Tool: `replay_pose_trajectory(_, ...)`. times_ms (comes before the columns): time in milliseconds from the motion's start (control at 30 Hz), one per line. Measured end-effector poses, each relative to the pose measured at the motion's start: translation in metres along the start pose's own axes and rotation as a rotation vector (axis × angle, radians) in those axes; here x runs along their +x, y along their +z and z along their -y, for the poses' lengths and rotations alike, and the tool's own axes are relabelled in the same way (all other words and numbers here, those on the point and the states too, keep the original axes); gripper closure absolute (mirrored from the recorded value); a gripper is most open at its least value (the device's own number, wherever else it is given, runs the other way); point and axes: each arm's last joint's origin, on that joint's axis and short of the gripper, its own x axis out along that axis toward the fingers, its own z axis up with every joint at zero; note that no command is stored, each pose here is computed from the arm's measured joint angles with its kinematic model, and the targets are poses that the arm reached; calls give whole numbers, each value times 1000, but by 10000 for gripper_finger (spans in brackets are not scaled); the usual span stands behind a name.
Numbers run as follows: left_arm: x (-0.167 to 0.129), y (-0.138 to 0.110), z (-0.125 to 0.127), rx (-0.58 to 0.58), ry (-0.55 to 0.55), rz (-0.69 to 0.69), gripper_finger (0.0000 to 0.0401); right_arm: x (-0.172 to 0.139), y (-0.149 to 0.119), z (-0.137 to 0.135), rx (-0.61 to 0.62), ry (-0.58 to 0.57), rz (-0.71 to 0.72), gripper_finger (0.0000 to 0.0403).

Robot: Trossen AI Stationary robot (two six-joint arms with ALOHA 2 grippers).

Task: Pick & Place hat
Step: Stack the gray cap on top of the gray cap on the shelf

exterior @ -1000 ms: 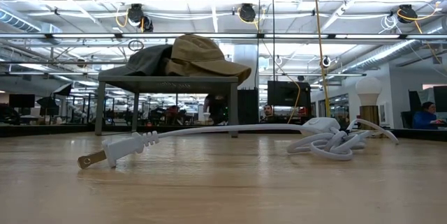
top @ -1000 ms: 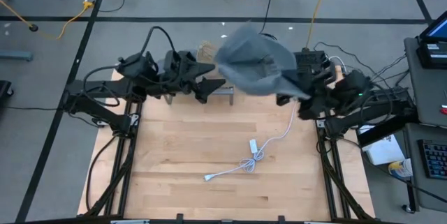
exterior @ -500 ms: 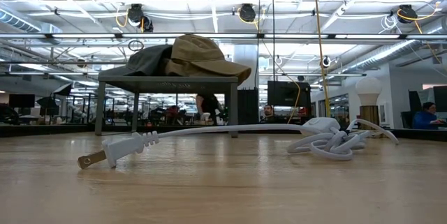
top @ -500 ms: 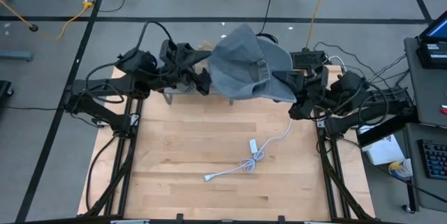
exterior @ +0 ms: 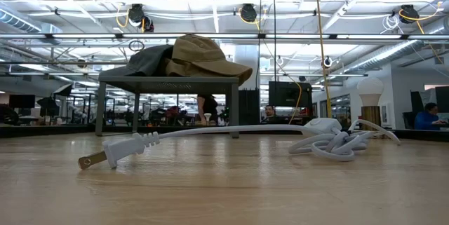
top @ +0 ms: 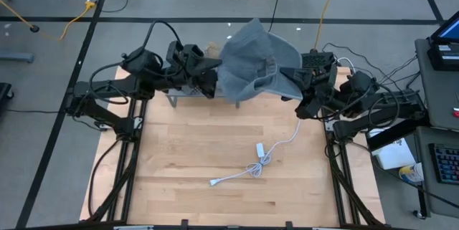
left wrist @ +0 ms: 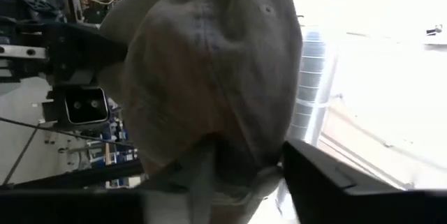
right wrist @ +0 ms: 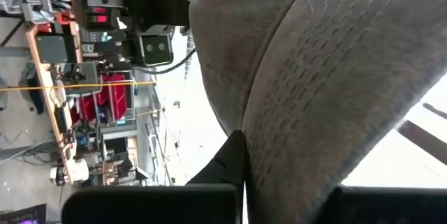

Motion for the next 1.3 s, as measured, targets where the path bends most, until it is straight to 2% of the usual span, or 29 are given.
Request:
replay_pose_trajectory(233, 0, 1, 0, 42, 4, -26, 372, 0, 0, -2, 69, 19, 4, 383)
replay_pose_trajectory(433, -3, 3, -1, 31, 59, -40, 373, -1, -1, -2, 205, 38, -117, 343)
replay_pose_trajectory(533, -9, 6, 3, 28, 118, -38, 377, -5, 5, -1, 414, 41, -213, 321)
replay_pose_trajectory(633, -16, 9, 12, 32, 199, -22, 377, -11, 12, -2, 635, 46, -378, 301)
replay_pose_trajectory(700, -19, 12, 20, 24, 246, -21, 377, -15, 16, -3, 711, 57, -487, 291)
replay_pose_trajectory(767, -24, 14, 31, 15, 292, -23, 377, -19, 20, -5, 734, 71, -568, 284)
replay_pose_trajectory(1000, -34, 20, 76, 79, 326, 15, 377, -31, 32, -7, 708, 123, -712, 278)
replay_pose_trajectory(1133, -46, 21, 99, 116, 390, 42, 377, -34, 35, -6, 683, 136, -732, 278)
replay_pose_trajectory(1300, -63, 20, 116, 132, 513, 80, 377, -34, 36, -6, 689, 136, -728, 277)
